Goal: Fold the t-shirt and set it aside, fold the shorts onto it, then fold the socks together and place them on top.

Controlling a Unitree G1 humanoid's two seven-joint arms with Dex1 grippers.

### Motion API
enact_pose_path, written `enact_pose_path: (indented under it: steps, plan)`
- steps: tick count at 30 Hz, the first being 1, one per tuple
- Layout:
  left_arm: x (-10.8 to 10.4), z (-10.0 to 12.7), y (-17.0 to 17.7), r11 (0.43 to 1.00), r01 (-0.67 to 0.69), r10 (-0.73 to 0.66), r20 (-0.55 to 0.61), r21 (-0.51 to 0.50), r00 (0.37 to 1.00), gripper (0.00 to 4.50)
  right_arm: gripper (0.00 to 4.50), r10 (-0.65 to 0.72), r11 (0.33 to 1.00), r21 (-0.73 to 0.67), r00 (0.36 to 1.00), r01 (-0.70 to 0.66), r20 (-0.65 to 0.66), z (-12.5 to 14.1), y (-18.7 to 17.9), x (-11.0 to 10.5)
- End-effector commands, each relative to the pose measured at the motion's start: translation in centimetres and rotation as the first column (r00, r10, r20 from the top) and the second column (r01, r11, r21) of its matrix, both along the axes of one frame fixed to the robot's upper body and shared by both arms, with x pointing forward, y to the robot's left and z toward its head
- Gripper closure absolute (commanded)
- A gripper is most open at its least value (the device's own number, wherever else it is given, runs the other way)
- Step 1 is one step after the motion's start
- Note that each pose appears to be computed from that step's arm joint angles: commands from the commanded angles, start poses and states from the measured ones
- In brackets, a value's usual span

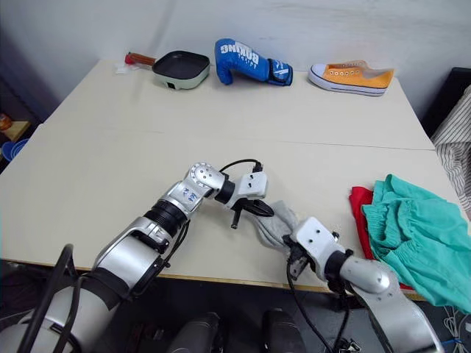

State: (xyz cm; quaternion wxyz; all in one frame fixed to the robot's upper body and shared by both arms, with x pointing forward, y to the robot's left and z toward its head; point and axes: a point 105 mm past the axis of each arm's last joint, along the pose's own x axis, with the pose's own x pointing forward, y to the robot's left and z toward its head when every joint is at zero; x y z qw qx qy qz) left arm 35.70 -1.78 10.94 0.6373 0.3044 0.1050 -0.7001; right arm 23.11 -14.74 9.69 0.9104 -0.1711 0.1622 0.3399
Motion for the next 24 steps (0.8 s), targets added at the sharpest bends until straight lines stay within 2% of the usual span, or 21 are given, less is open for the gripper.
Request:
enact_pose_path:
  steps: [1, 2, 5, 9, 12, 16, 20, 24]
  plan:
    - [0.2, -1.8, 1.4, 0.997, -0.040, 0.040, -0.013, 0.059, 0.999, 4.47, 4.50, -0.077, 0.973, 0.211, 0.994, 0.092, -0.078, 1.5, -0.3, -1.9]
    - [0.1, -1.9, 1.5, 0.998, -0.039, 0.039, -0.013, 0.056, 0.999, 4.47, 4.50, -0.117, 0.946, 0.286, 0.985, 0.150, -0.130, 1.4, -0.5, -2.3]
    - [0.0, -1.9, 1.5, 0.998, -0.037, 0.038, -0.011, 0.048, 0.999, 4.50, 3.92, -0.166, 0.829, 0.478, 0.944, 0.290, -0.286, 1.0, -0.5, -3.0]
    - [0.0, -1.7, 1.4, 0.999, -0.037, 0.037, -0.003, 0.041, 0.999, 4.50, 2.56, -0.165, 0.610, 0.658, 0.883, 0.441, -0.439, 0.7, -0.3, -2.1]
    - [0.0, -1.6, 1.3, 0.999, -0.036, 0.036, 0.001, 0.038, 0.999, 4.50, 1.46, -0.142, 0.457, 0.712, 0.835, 0.532, -0.532, 0.4, -0.3, -0.9]
    - [0.0, -1.4, 1.2, 0.999, -0.033, 0.033, 0.012, 0.033, 0.999, 4.50, 0.07, -0.078, 0.324, 0.695, 0.750, 0.642, -0.657, -0.6, 0.2, -0.2]
    - [0.1, -1.0, 1.1, 0.999, -0.034, 0.033, 0.032, 0.028, 0.999, 4.50, 0.02, -0.008, 0.276, 0.670, 0.699, 0.689, -0.715, -0.9, 0.9, 0.2]
    - [0.3, -0.8, 1.0, 0.999, -0.040, 0.039, 0.049, 0.023, 0.998, 4.50, 0.02, 0.008, 0.292, 0.653, 0.681, 0.698, -0.732, -1.1, 1.4, 1.8]
